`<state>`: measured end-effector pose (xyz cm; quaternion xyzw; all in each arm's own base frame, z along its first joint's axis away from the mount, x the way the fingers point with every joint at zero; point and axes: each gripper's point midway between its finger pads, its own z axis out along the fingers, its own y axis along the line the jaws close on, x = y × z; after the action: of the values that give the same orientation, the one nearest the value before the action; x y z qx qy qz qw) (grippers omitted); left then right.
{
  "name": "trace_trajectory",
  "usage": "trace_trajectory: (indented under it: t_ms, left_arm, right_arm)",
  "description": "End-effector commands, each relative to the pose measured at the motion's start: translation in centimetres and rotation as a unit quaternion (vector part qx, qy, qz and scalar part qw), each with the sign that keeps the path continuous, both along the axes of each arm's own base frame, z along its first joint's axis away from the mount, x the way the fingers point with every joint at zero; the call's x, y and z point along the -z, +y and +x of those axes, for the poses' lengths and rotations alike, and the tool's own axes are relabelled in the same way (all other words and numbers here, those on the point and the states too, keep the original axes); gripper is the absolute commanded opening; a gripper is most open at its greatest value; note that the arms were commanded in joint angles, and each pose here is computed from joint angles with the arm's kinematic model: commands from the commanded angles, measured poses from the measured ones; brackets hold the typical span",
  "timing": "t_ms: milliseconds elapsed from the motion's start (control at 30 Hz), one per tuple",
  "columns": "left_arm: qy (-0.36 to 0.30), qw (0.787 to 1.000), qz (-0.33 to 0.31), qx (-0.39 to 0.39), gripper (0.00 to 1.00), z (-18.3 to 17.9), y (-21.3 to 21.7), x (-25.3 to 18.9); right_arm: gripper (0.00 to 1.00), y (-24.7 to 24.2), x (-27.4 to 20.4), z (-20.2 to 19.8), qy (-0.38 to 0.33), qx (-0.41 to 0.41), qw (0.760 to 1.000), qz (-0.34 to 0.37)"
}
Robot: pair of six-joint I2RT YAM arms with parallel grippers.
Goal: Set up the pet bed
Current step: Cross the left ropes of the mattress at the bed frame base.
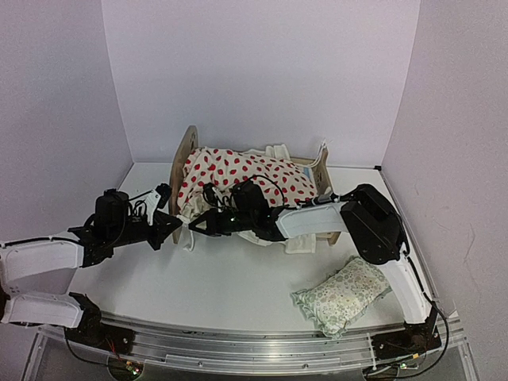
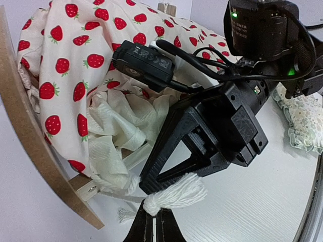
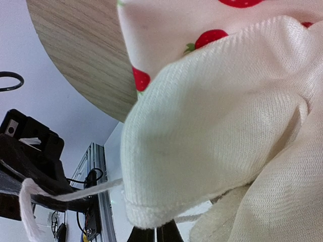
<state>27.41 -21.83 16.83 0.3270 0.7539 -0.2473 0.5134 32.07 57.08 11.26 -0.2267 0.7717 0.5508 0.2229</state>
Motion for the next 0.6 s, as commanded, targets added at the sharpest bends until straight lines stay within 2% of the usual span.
trace_trajectory:
  t_ms: [0, 300, 433, 567]
  left_arm:
    - [-0.012, 0.998, -0.055, 0.026, 0.04, -2.3, -0.5, -2.5]
    - [0.052, 0.989, -0.102, 0.090, 0.03, -4.4, -3.1, -1.4]
    - [0.057, 0.988, -0.106, 0.097, 0.04, -4.4, -4.0, -0.9]
    - [0.053, 0.987, -0.115, 0.099, 0.03, -3.1, -5.0, -2.1]
  right_arm:
    - [0.02, -1.5, 2.3, 0.4, 0.014, 0.031, 0.998, -0.043]
    - [0.04, -0.9, 2.5, 0.0, 0.031, 0.013, 0.999, -0.036]
    - [0.12, -0.8, 2.8, -1.4, 0.043, -0.024, 0.998, -0.033]
    - [0.20, -1.9, 3.9, -2.6, 0.041, -0.038, 0.997, -0.048]
